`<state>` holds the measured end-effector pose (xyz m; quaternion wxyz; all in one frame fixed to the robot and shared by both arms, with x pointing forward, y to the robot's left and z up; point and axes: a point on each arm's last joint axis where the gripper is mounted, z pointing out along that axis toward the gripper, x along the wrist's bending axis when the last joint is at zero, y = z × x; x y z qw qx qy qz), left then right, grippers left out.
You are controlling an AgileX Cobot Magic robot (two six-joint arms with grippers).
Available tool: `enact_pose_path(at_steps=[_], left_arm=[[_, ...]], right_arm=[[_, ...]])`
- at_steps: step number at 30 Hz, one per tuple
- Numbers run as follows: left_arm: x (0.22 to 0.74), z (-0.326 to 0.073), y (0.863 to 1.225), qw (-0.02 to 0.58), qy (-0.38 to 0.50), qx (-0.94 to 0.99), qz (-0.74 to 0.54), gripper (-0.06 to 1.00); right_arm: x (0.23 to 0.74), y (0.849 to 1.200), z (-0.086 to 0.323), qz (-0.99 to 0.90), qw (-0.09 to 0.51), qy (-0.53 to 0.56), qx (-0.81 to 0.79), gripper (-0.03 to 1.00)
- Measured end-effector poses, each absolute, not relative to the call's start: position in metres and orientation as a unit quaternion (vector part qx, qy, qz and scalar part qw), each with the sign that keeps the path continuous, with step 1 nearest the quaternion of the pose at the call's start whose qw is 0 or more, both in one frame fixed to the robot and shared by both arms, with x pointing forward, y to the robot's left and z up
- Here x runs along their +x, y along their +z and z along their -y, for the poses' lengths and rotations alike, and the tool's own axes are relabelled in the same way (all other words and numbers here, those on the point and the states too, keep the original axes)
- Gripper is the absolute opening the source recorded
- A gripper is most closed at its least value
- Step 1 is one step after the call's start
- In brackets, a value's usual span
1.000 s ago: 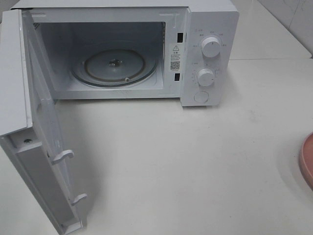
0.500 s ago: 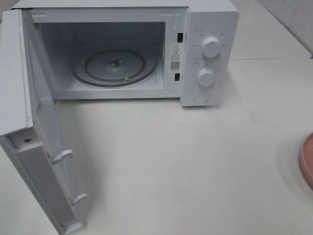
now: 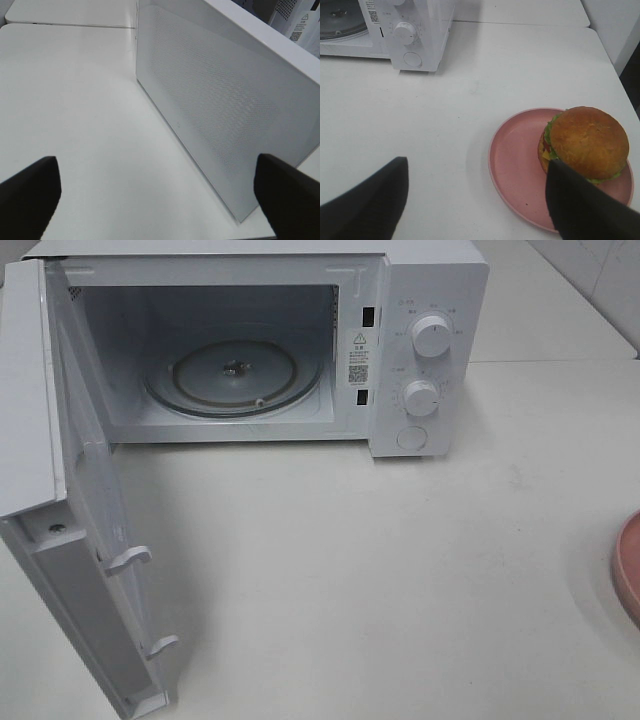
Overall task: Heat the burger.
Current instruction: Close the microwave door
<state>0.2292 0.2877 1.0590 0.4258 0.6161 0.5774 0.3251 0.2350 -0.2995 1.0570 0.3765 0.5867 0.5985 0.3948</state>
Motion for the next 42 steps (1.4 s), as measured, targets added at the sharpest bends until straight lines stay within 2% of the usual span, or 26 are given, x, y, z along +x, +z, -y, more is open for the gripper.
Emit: enact_pose_path(at_steps=[42], left_arm=[[0.2292, -0.2877, 1.0590, 0.426, 0.325, 0.616, -0.577, 0.96]], right_arm=[[0.2350, 1.0570, 0.2995, -0.598, 0.376, 0.395, 0.587, 0.75]])
